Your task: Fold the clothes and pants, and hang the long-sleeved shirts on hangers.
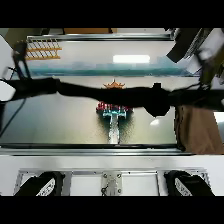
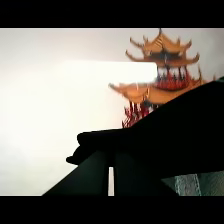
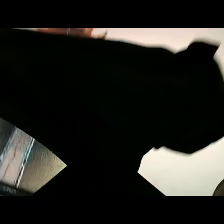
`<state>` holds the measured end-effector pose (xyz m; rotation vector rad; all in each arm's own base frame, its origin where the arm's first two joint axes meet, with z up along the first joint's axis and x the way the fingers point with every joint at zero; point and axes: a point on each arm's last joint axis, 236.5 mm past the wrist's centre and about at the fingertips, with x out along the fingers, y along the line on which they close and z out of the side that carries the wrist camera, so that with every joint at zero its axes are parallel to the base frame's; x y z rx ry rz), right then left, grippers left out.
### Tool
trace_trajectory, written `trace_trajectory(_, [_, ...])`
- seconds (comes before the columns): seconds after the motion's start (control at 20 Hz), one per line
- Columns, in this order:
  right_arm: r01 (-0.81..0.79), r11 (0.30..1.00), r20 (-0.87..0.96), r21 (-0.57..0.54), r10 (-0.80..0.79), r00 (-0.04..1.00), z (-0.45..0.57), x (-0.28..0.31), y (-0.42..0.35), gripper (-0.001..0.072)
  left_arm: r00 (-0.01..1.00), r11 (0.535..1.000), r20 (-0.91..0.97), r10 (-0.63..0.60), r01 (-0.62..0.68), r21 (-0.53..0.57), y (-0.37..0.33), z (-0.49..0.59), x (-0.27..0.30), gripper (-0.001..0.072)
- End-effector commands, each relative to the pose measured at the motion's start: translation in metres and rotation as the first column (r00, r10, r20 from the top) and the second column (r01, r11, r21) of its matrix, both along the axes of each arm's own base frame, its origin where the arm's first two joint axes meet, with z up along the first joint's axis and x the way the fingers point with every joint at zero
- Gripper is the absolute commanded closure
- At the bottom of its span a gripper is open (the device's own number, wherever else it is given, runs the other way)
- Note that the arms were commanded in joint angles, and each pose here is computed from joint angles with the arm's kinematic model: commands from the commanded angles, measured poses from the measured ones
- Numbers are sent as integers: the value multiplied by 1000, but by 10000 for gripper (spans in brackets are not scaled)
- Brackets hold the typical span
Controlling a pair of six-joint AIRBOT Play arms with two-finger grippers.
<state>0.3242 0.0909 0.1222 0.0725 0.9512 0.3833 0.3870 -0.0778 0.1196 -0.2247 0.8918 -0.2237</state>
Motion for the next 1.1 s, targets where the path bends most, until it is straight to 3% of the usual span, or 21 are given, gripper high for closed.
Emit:
trace_trajectory(0.0, [-33, 998, -356, 51, 49, 933, -123, -77, 22, 678, 976, 998, -211, -47, 55, 34, -13, -99, -44, 700])
trace_trajectory(0.05, [-14, 996, -412, 87, 49, 910, -144, -90, 29, 543, 969, 997, -241, -55, 66, 37, -17, -119, -54, 700])
trace_trajectory(0.1, [6, 994, -454, 112, 46, 890, -158, -100, 34, 246, 964, 996, -259, -63, 76, 40, -21, -133, -62, 700])
trace_trajectory(0.15, [11, 993, -476, 117, 46, 878, -164, -104, 35, 128, 959, 996, -276, -69, 84, 43, -22, -142, -68, 700])
trace_trajectory(0.3, [4, 995, -480, 103, 46, 876, -164, -106, 32, 129, 949, 995, -307, -72, 89, 44, -21, -150, -77, 700])
trace_trajectory(0.55, [43, 999, -528, -24, -49, 848, -181, -116, 4, 130, 948, 995, -311, -72, 90, 44, -21, -150, -78, 700])
trace_trajectory(1.05, [91, 993, -662, 80, -15, 750, -199, -143, 30, 131, 952, 995, -297, -68, 85, 44, -21, -149, -74, 700])
